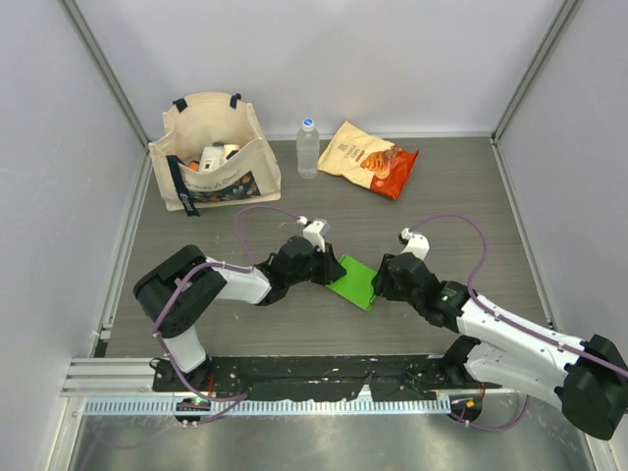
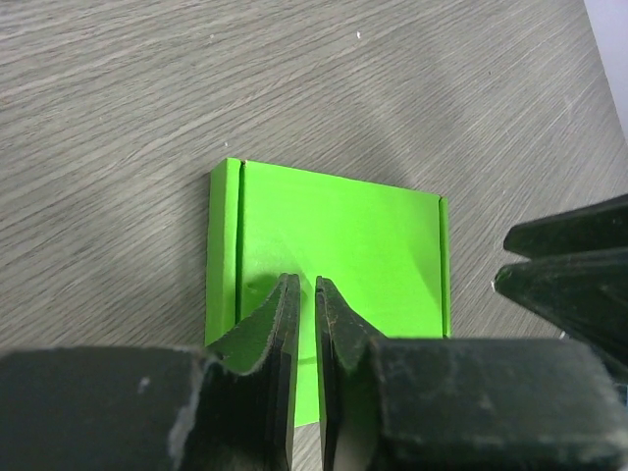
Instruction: Fold the paper box
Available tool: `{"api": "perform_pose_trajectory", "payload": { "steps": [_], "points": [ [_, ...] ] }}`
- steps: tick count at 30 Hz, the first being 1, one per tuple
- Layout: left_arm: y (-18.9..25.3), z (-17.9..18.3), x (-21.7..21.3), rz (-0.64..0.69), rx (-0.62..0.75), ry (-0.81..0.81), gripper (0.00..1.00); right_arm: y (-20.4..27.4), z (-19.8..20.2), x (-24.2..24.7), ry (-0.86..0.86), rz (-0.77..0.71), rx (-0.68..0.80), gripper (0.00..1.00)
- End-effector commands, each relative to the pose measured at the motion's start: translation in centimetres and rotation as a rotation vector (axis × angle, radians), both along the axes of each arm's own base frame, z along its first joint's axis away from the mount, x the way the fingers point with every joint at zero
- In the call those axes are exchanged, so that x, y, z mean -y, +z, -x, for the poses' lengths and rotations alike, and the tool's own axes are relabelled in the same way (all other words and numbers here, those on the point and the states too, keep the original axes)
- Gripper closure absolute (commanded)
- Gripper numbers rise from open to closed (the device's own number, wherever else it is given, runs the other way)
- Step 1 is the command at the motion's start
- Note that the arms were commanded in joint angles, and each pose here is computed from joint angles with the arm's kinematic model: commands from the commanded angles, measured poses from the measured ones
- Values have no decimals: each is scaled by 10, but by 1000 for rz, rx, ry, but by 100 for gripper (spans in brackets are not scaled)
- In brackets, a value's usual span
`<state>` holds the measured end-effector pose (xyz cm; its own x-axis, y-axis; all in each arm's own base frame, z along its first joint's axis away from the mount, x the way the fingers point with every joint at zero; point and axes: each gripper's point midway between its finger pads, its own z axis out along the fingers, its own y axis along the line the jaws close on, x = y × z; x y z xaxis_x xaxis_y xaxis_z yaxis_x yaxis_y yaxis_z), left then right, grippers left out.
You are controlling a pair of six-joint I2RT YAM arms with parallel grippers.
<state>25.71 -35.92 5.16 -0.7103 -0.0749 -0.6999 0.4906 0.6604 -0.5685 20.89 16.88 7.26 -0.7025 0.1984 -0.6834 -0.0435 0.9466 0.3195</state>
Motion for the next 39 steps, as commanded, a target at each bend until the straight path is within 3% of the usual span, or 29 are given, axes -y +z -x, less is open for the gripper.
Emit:
{"api": "perform_pose_trajectory", "payload": {
  "steps": [1, 11, 19, 23, 26, 32, 39],
  "points": [
    [14, 0, 1, 16, 33, -23, 84, 3, -4, 6, -35, -38, -26, 51],
    [21, -1, 3, 12, 43, -34, 82, -22, -23, -3, -40, -126, -50, 50],
    [25, 1, -2, 12, 50, -29, 79, -41, -19, 3, -56, -99, -94, 66],
    [46, 2, -5, 25, 73, -30, 67, -47, -16, 9, -72, -99, -102, 75],
    [64, 1, -15, 13, 88, -13, 51, -52, -13, 13, -81, -100, -111, 79],
    [76, -16, -50, -10, 73, 67, 32, -57, -9, 21, -96, -103, -116, 82],
    [39, -20, -52, 2, -68, 46, 27, -58, -7, 25, -115, -121, -127, 83]
  ]
}}
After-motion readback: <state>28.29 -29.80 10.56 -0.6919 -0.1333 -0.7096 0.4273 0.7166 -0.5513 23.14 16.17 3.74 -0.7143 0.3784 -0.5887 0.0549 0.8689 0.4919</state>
